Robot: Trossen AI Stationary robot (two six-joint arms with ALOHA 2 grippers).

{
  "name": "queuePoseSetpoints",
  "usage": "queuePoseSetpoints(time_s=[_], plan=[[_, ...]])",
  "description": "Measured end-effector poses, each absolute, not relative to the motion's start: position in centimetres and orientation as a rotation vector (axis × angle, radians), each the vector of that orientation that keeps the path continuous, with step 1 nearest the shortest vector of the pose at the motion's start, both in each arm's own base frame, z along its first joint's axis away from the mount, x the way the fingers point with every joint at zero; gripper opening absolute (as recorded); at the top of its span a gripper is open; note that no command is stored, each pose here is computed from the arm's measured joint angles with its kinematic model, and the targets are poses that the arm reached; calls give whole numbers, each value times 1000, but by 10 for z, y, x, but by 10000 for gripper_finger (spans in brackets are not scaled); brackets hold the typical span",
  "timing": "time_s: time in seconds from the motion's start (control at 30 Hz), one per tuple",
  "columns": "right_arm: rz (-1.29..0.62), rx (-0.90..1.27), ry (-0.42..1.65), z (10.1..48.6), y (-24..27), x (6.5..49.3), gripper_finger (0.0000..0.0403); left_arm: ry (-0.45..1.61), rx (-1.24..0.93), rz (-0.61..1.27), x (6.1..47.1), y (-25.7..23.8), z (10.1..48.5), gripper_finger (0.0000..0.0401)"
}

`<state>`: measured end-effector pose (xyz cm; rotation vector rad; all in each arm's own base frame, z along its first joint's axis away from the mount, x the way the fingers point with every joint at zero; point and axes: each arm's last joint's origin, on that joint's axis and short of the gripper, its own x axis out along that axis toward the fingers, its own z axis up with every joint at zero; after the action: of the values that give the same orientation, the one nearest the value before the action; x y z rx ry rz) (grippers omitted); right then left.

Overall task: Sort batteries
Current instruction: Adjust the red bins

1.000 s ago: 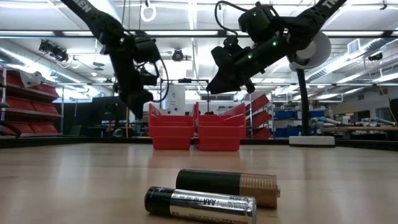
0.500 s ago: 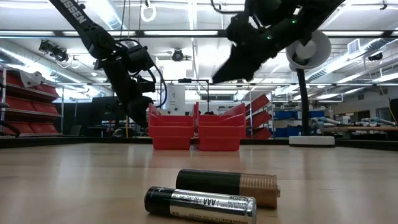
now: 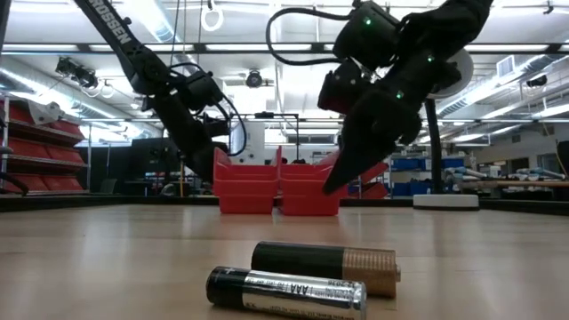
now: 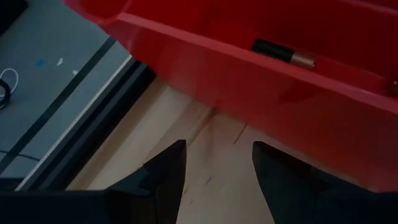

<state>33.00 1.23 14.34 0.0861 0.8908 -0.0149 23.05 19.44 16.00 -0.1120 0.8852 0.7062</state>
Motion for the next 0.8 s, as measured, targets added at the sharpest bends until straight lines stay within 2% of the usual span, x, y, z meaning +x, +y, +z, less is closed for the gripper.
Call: queuePoseSetpoints(time_s=[0.3, 0.8], plan=[[-207, 45, 886, 131, -11, 334, 1, 816, -103, 658, 239, 199, 158, 202], [-239, 72, 832, 139, -18, 336, 0, 851, -68, 767, 235, 200, 167, 202]])
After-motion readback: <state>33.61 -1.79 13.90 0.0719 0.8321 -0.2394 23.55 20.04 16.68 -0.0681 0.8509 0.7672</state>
